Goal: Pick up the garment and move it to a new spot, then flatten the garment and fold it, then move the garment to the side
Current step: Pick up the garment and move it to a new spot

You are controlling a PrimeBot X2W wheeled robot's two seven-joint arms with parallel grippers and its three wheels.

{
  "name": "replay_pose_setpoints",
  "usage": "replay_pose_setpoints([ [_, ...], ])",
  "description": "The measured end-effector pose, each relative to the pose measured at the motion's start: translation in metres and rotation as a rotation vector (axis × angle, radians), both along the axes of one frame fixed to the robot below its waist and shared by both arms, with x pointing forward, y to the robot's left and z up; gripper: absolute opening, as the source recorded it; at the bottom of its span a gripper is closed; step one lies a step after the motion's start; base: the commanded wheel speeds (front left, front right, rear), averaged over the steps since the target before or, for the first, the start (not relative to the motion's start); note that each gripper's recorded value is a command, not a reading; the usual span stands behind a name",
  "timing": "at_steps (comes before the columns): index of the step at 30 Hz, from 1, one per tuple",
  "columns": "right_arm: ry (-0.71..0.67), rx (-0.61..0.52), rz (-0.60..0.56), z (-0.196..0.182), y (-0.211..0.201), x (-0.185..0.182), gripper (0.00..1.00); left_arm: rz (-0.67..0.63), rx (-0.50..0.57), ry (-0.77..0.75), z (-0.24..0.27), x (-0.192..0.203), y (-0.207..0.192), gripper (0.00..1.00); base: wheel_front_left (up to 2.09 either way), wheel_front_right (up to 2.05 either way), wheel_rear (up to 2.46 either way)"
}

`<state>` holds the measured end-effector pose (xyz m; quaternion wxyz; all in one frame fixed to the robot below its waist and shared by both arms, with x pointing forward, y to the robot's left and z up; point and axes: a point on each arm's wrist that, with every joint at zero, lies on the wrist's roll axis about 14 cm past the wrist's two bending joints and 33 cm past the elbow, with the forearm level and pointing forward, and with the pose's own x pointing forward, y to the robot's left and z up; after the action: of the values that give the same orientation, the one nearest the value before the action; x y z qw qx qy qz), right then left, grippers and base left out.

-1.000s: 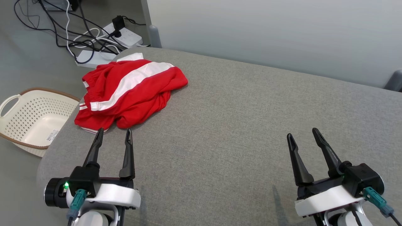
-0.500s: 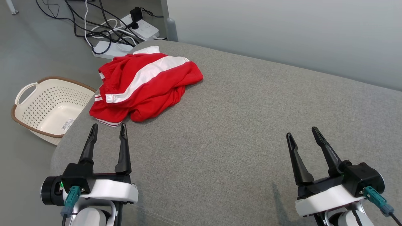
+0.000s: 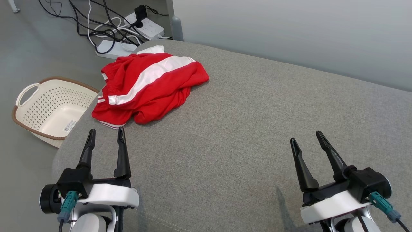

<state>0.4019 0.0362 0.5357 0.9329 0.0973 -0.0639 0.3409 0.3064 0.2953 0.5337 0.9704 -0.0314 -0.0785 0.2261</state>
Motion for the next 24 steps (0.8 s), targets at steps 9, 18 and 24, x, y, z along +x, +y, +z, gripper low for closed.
replay_pose_setpoints([
  [9, 0.001, -0.01, -0.011, -0.004, -0.007, 0.006, 1.0, 0.016, -0.062, 0.014, -0.011, 0.006, 0.003, 1.0, 0.0, 0.0, 0.0],
  [18, 0.015, -0.027, -0.029, -0.016, -0.018, 0.02, 1.0, 0.032, -0.077, 0.011, -0.01, 0.033, 0.011, 1.0, 0.0, 0.0, 0.0],
  [24, 0.02, -0.045, -0.039, -0.025, -0.026, 0.033, 1.0, 0.07, -0.119, 0.015, -0.017, 0.057, 0.024, 1.0, 0.0, 0.0, 0.0],
])
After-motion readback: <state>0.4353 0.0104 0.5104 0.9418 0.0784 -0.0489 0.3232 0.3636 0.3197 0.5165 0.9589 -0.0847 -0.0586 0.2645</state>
